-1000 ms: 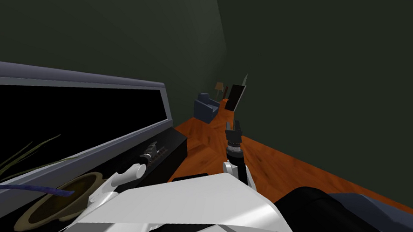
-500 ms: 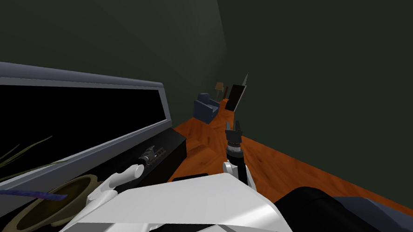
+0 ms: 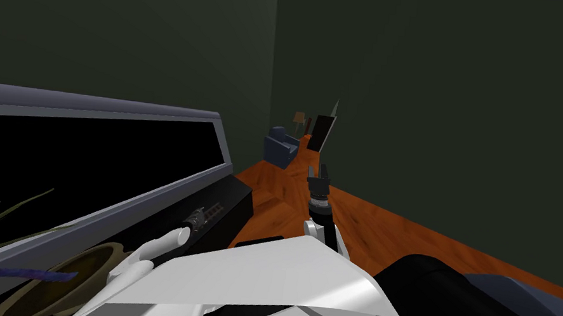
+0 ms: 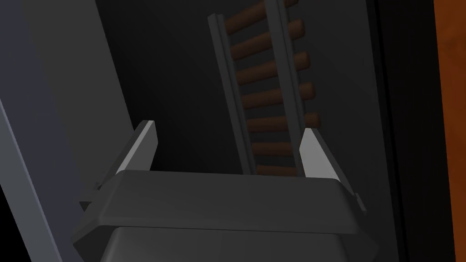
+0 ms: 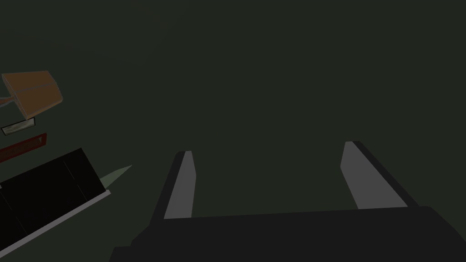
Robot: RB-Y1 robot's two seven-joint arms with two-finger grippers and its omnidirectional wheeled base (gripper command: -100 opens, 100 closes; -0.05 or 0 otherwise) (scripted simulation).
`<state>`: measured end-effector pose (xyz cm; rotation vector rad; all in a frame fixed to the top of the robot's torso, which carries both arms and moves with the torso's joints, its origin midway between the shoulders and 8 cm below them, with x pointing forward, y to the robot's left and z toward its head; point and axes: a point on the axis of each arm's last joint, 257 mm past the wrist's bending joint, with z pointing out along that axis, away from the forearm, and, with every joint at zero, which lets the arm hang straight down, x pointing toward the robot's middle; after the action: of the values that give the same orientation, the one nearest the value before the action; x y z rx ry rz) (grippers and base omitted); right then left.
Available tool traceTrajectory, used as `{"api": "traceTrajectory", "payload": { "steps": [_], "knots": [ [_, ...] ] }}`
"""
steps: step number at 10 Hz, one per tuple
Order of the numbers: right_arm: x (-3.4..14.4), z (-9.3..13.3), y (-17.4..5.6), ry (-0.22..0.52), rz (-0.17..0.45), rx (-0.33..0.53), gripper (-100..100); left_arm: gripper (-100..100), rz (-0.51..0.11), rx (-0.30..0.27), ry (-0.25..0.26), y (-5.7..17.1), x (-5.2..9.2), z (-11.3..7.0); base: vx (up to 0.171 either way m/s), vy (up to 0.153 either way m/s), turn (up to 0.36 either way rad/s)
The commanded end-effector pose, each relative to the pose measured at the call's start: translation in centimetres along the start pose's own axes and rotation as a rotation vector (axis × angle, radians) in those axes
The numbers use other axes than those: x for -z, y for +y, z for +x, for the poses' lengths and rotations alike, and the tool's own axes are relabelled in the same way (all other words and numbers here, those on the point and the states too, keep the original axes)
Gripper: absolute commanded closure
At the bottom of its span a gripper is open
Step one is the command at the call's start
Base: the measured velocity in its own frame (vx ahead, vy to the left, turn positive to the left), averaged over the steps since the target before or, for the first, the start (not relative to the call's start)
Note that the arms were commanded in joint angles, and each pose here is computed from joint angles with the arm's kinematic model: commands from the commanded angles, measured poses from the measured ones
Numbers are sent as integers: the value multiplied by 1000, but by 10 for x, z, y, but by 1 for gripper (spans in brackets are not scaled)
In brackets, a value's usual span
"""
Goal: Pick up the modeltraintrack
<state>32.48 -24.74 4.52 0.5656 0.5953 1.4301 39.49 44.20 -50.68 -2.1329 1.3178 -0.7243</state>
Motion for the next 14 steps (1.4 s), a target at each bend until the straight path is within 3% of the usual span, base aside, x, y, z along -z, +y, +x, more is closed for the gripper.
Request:
{"api": "traceTrajectory", "payload": {
  "steps": [1,4,8,9,14],
  "knots": [
    [0,0,0,0,0,0,0,-100,-50,35,-31,9,-2,-17,40,-37,10],
    [0,0,0,0,0,0,0,-100,-113,72,-76,28,-3,-41,33,-38,10],
    [0,0,0,0,0,0,0,-100,-235,173,-172,56,2,-88,42,-39,12],
    [0,0,0,0,0,0,0,-100,-237,174,-174,58,3,-89,31,-22,5],
    [0,0,0,0,0,0,0,-100,-346,293,-278,81,19,-136,37,-30,10]
  ]
}}
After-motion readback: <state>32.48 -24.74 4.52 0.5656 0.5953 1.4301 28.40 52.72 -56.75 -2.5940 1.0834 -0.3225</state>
